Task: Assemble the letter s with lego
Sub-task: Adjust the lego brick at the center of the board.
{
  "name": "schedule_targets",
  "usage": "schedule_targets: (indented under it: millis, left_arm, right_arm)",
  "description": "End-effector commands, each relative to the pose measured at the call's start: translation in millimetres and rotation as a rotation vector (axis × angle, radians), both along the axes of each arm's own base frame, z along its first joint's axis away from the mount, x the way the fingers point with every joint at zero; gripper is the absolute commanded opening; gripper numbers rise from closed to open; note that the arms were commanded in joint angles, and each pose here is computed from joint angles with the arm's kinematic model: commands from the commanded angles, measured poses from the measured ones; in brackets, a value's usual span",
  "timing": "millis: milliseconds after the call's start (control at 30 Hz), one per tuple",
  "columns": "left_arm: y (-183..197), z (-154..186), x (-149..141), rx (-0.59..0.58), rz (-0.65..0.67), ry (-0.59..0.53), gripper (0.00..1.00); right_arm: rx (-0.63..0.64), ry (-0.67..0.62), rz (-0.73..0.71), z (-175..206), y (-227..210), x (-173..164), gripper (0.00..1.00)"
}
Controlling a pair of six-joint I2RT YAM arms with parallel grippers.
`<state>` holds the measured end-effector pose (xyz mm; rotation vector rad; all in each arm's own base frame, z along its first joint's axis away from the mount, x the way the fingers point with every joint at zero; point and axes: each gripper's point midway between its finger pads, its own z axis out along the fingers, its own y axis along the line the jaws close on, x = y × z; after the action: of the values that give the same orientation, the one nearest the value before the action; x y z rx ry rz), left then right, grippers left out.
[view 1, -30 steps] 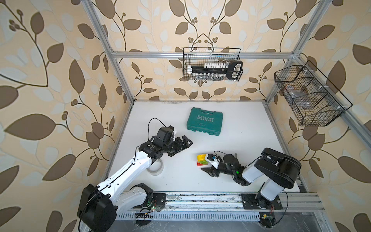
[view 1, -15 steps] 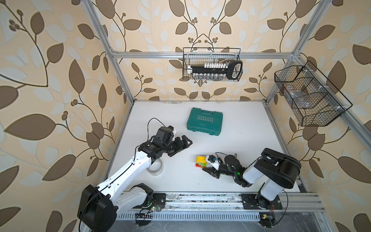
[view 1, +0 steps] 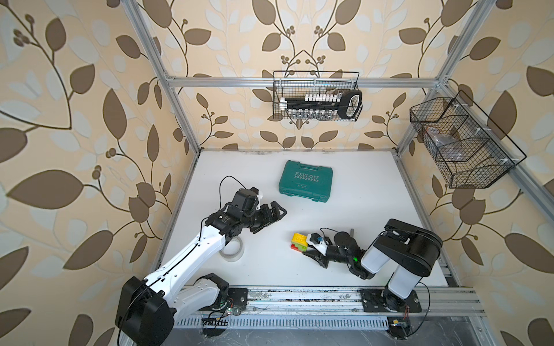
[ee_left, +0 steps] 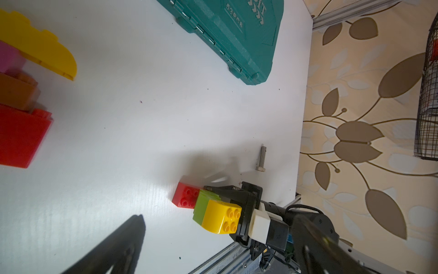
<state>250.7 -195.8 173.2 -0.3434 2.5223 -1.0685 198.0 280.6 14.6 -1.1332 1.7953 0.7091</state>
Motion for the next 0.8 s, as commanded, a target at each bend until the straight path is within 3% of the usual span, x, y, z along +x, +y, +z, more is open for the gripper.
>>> schedule_targets:
  millis: [0,133,300,433,633,767]
  left_arm:
    - [2.7,7.2,-1.5,-0.009,-0.011,-0.027,0.99]
    - [3.3,8.0,-1.5,-0.01,-0.01,-0.029,0.99]
    - [4.6,8.9,-2.2,-0.01,-0.008,-0.031,0.99]
    - [5.3,10.2,-1.8,-0.009,-0.007,-0.033,0.99]
    - [6.5,14.1,-2.4,-0.008,-0.009,-0.039,0.99]
    - [10.7,22.2,-3.3,0.006,-0.006,-0.058,0.99]
  right_arm:
    - [0.014,-0.012,0.027,5.7,7.2,-0.1,0.29]
    - [0.007,-0.012,0.022,5.4,8.6,2.6,0.4]
    - [0.009,-0.014,0.021,6.3,11.9,6.0,0.45]
    - [0.01,-0.014,0.028,6.6,13.6,6.3,0.42]
    - [0.024,-0.012,0.04,15.2,14.4,3.4,0.27]
    - [-0.014,0.071,0.051,23.1,14.0,-0.7,0.24]
